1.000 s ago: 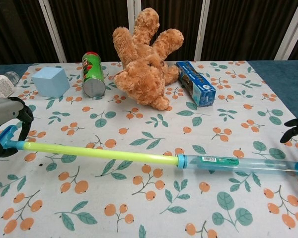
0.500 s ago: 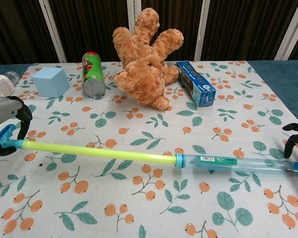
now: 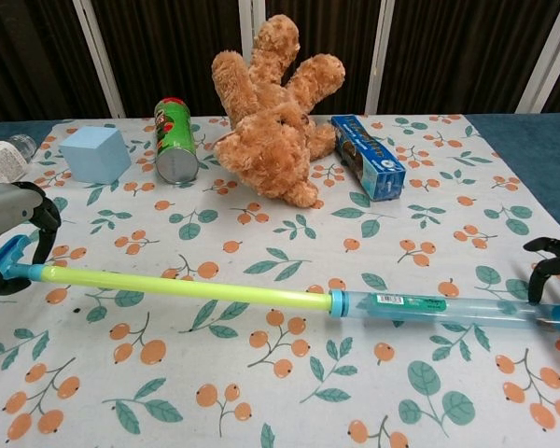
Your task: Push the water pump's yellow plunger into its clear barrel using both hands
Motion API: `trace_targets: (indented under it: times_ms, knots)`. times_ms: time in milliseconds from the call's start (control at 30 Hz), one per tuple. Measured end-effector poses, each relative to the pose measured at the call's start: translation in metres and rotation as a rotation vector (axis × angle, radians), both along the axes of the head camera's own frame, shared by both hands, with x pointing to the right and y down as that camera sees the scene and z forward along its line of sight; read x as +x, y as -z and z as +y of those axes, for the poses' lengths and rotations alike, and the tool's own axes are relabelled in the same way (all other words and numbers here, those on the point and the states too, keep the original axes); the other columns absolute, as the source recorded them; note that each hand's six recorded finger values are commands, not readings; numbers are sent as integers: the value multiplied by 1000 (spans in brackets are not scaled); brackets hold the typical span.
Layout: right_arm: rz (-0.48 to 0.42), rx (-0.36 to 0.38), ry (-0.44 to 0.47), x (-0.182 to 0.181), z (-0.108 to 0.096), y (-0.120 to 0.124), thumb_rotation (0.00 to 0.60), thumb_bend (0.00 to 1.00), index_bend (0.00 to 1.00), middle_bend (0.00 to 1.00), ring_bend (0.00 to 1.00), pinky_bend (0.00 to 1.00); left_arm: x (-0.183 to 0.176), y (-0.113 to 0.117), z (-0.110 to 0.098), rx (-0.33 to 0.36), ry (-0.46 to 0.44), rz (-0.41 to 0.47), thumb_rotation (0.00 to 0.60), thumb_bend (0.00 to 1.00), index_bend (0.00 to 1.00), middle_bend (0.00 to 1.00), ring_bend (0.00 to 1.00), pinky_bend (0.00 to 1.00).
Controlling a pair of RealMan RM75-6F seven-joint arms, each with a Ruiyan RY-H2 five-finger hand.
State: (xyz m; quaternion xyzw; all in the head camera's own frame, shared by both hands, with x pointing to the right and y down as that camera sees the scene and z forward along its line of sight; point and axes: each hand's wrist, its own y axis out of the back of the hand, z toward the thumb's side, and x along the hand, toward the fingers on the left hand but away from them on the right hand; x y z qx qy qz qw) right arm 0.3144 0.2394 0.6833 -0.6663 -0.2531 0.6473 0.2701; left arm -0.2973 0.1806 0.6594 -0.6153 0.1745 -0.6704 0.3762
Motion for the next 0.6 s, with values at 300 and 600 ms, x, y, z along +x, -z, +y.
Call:
trace_targets:
  times_ms: [300,600]
  knots:
    - [8,1,4,1,-4,-2,600,338,475,80,0,0,-1,-2,2,-6,1,-3,600,478,634,174,47,162]
    - [-3,18,9,-5,-7,0,600,393,633,140,0,0,0,-1,1,-4,1,1,600,478,634,174,47,162]
